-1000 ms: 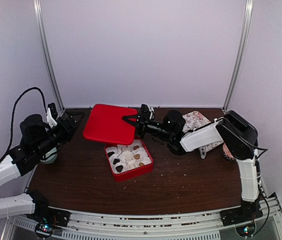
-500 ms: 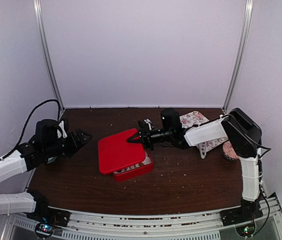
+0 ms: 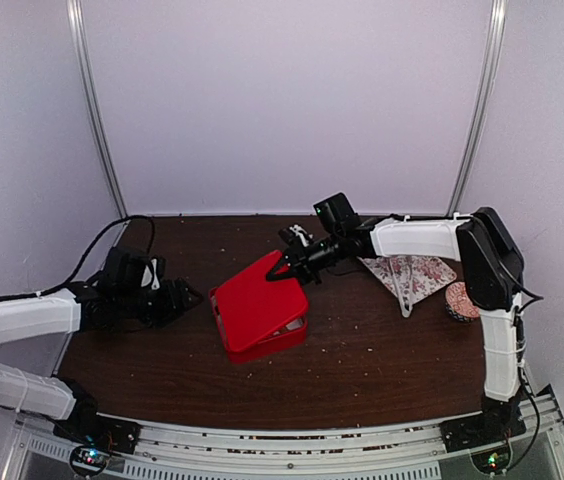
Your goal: Pack the chocolate
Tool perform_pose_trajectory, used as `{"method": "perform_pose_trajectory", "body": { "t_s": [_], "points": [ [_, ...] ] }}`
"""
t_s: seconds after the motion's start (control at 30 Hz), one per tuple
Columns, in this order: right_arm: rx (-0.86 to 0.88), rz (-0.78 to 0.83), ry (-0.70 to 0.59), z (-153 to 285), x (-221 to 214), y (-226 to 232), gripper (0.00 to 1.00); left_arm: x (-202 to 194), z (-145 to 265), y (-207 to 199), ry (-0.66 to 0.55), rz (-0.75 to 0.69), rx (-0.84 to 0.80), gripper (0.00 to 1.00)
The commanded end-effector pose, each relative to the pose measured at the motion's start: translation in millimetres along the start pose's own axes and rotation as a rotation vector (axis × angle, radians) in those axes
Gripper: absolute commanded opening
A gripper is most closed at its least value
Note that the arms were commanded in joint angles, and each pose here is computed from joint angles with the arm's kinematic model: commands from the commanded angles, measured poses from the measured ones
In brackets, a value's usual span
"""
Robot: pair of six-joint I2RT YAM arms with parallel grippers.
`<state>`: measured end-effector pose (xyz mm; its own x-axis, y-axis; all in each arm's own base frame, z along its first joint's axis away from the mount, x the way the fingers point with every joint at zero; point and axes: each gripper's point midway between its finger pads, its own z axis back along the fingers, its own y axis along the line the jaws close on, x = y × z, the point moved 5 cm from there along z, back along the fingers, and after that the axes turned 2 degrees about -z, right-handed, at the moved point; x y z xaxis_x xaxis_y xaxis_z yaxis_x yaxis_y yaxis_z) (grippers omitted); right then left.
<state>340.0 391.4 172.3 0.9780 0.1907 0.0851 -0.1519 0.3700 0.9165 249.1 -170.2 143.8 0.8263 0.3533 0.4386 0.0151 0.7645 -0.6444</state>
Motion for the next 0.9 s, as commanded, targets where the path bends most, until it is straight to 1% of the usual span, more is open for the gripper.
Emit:
{"method": "perform_pose_trajectory", "body": {
  "t_s": [0.0,0.07,0.17,0.3,0.5,0.6,0.73,0.87],
  "points": [
    [0.018,0.026,0.048,-1.6,1.0,0.1,0.11,10.0,-7.4,-21.2,-0.023,-0.033,-0.08,0.72],
    [0.054,0.048,0.046,-0.3,0.9,11.9,0.1,11.9,-6.3,-20.5,-0.042,-0.019,-0.077,0.71],
    [0.175,0.076,0.018,4.6,1.3,43.3,0.11,14.8,0.6,-17.9,-0.087,-0.005,-0.065,0.71],
    [0.256,0.055,0.011,-2.1,2.7,63.6,0.1,13.9,7.0,-12.4,-0.117,0.014,-0.054,0.72],
    [0.23,0.024,0.007,-30.0,12.4,55.3,0.1,12.6,6.3,-9.1,-0.127,0.041,-0.065,0.71],
    [0.174,0.003,0.012,-36.4,14.0,41.5,0.1,13.9,2.6,-9.2,-0.117,0.042,-0.053,0.71],
    [0.076,0.019,0.032,-38.5,11.7,24.1,0.11,12.9,-7.7,-6.9,-0.092,0.048,-0.039,0.71],
    [0.032,0.017,0.021,-30.5,16.3,9.8,0.11,10.9,-20.8,-8.5,-0.052,0.044,-0.054,0.68]
  ]
}}
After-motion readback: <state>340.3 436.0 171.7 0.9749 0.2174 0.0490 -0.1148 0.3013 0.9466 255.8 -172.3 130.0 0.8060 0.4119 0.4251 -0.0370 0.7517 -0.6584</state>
